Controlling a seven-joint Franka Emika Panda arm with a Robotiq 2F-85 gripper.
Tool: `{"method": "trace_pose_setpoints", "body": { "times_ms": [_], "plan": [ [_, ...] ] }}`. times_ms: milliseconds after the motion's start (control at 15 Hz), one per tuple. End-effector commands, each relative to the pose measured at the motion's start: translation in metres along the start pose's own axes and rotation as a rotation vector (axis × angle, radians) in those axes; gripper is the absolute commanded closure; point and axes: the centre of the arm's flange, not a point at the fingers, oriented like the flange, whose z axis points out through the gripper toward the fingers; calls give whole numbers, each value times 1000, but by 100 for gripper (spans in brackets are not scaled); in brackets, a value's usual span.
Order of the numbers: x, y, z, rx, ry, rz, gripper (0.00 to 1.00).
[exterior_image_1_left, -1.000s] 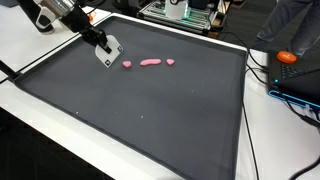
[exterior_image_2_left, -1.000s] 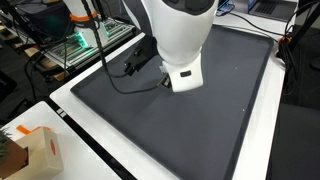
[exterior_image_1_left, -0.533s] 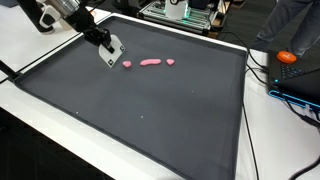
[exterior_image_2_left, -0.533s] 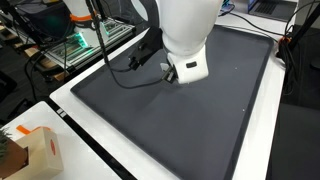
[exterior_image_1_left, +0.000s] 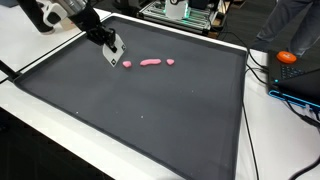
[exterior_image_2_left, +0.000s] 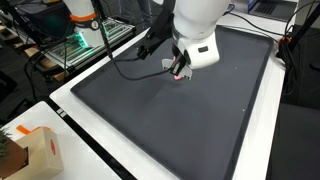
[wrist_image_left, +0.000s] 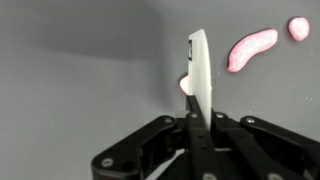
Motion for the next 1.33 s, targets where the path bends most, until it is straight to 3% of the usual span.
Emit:
{"method": "trace_pose_setpoints", "body": {
  "times_ms": [0,467,1267],
  "plan": [
    [-10,-20,4,-74,-19,7,99],
    [-6,-58,16,-142,-70,4,99],
    [-17,-116,37,-140,-93,-36,99]
  ]
}}
